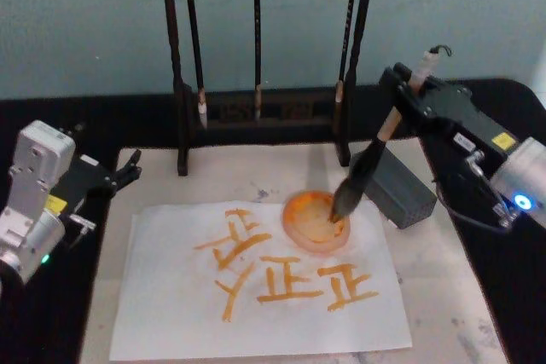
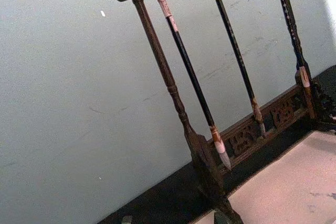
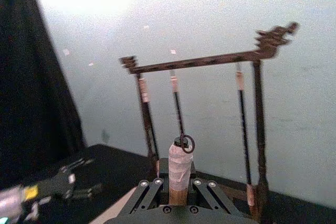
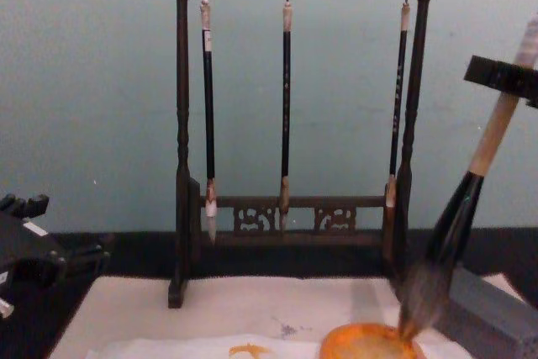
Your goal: Pick up the brush from the inkstone, write on the paper, then place the brush back to its original position.
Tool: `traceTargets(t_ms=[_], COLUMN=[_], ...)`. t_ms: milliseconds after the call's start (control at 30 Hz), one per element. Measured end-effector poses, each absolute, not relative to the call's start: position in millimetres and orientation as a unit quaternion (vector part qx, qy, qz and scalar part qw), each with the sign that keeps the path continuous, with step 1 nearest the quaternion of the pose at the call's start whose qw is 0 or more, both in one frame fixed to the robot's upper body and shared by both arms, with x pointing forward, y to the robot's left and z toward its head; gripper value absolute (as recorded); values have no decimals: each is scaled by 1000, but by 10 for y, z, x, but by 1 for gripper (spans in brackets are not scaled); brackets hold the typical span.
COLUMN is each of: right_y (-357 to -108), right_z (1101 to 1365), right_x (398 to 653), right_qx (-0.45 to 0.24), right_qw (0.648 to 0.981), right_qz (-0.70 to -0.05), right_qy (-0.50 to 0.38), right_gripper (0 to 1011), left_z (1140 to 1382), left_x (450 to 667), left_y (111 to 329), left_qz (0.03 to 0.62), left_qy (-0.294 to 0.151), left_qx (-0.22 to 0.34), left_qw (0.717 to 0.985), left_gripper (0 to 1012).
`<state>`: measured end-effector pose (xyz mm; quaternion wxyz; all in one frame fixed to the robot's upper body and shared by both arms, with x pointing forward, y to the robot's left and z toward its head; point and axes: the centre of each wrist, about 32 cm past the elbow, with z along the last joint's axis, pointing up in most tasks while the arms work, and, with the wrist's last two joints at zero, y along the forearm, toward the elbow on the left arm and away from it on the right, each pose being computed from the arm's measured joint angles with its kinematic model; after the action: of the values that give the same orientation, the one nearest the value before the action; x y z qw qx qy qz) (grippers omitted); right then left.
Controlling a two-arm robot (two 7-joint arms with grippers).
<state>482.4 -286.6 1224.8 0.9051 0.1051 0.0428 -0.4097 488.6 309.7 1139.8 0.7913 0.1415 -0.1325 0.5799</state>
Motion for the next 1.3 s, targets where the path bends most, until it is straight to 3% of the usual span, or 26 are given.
traceTargets(t_ms=[467,767,1300], right_y=[-2726,-2748,-2867], right_z=[12225,12109,11941], right_x=[5152,5328,5438], right_qx=[128,139,163], right_qw=[858,807,755], right_qz=[-461,-484,-502], right_qy=[188,308,389], right_gripper=[169,169,169], left_z=[11398,11398,11398], left_x=[4886,4886,4886], left_y=[3097,3097,3097], left_qz=[580,580,580], left_qy=[-132,-132,-132], left_qx=[141,141,141], left_qw=[791,791,791], left_gripper=[1010,1010,1010])
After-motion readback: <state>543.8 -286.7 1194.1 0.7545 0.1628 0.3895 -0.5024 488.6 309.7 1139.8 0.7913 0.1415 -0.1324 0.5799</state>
